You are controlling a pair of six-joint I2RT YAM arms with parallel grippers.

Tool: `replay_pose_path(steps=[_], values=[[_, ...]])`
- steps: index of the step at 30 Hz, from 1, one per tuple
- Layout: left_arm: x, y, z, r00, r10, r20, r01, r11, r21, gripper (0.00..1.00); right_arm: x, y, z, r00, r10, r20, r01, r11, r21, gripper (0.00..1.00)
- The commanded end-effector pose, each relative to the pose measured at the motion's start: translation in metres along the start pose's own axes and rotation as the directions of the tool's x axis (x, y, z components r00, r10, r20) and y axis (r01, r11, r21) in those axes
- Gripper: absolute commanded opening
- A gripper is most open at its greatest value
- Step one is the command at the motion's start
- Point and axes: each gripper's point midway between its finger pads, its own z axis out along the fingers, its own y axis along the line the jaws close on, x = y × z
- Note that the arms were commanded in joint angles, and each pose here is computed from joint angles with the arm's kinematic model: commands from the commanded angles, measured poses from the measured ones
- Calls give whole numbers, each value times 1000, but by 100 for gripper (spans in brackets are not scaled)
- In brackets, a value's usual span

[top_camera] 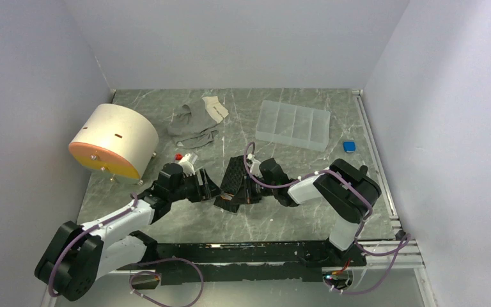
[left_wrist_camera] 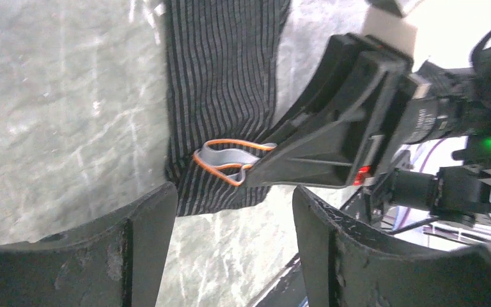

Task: Roll the underwear
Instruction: Roll the underwear to the center of the board.

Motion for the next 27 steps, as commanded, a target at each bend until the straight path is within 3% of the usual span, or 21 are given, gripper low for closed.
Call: replay_pose_path(steps=[1, 6, 13, 20, 27], values=[[18, 30, 1, 999, -15, -42, 10, 994, -105, 73, -2, -20, 2, 999, 32, -9, -32, 998, 59, 9], [26, 32, 7, 996, -82, -36, 79, 994, -76, 76, -2, -24, 2, 999, 53, -13, -52, 996, 70, 13], [39, 56, 9, 990, -137, -28, 131, 978, -160, 72, 2, -26, 1, 994, 112, -6, -112, 992, 52, 19], [60, 94, 14, 981, -154, -116, 108, 938, -328, 48, -8, -15, 0, 993, 115, 10, -115, 993, 15, 28], [61, 107, 11, 983, -140, -119, 83, 915, -394, 36, -26, 1, -11, 999, 41, 25, -42, 999, 31, 45]])
